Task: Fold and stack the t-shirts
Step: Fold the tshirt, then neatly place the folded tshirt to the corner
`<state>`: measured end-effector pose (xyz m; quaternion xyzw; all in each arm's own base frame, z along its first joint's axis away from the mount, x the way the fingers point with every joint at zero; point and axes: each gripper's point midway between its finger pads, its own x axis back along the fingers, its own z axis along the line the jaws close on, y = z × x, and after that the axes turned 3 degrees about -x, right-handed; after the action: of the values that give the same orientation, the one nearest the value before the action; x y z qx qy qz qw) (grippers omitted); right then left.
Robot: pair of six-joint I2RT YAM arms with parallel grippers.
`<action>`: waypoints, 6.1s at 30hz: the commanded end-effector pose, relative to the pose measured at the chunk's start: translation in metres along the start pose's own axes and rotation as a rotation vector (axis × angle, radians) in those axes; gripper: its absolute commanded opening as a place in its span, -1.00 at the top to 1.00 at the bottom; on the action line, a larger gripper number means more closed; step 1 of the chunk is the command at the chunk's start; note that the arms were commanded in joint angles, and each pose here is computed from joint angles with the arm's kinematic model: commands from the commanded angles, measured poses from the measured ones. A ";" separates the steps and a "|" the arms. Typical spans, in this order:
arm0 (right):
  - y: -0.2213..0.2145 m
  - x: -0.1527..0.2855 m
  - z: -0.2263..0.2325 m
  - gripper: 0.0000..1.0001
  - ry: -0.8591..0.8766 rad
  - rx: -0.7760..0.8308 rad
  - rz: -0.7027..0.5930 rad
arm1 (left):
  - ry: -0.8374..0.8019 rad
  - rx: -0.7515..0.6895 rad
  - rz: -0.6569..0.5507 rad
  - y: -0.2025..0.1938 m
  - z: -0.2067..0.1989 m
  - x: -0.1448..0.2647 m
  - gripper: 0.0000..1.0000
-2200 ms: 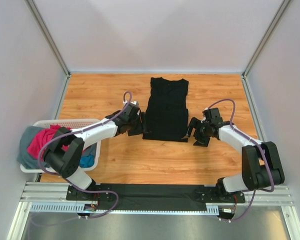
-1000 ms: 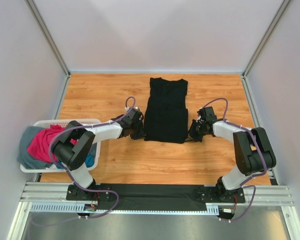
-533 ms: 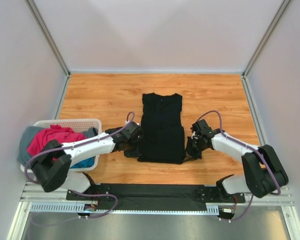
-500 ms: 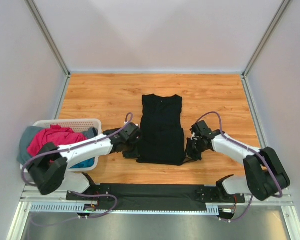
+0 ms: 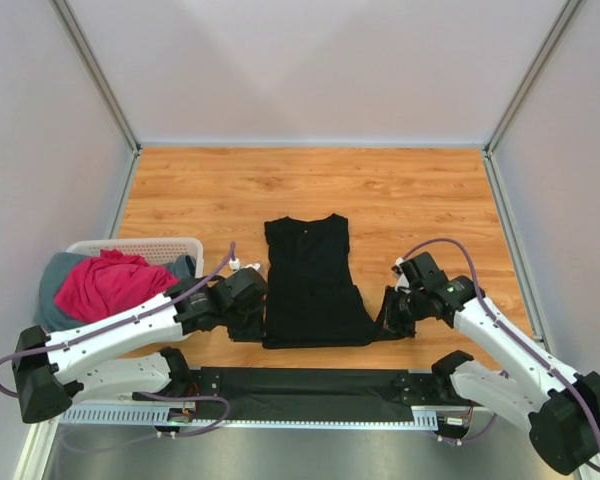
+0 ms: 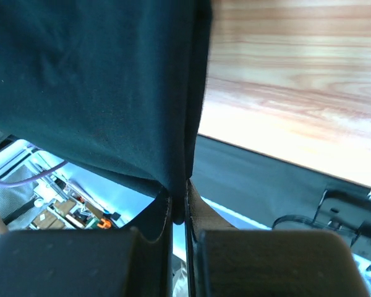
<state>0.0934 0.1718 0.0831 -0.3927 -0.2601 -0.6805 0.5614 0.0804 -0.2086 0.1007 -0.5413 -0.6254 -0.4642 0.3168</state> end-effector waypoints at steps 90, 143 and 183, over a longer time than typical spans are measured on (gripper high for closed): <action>0.292 -0.047 0.200 -1.00 0.467 0.099 -0.319 | -0.147 0.289 -0.515 0.301 0.008 -0.057 -0.25; 0.349 0.168 0.147 -1.00 -0.209 0.281 -1.031 | 0.124 -0.122 -0.900 0.347 0.047 0.176 -0.99; 0.328 -0.106 0.133 -0.32 -0.037 -0.030 -0.650 | 0.279 0.120 -0.692 0.190 0.121 0.129 -0.99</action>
<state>0.4342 0.2560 0.0384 -0.3109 -0.3814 -0.8077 0.3247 0.2461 -0.0499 0.2059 -0.2185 -0.7438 -0.5713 0.2695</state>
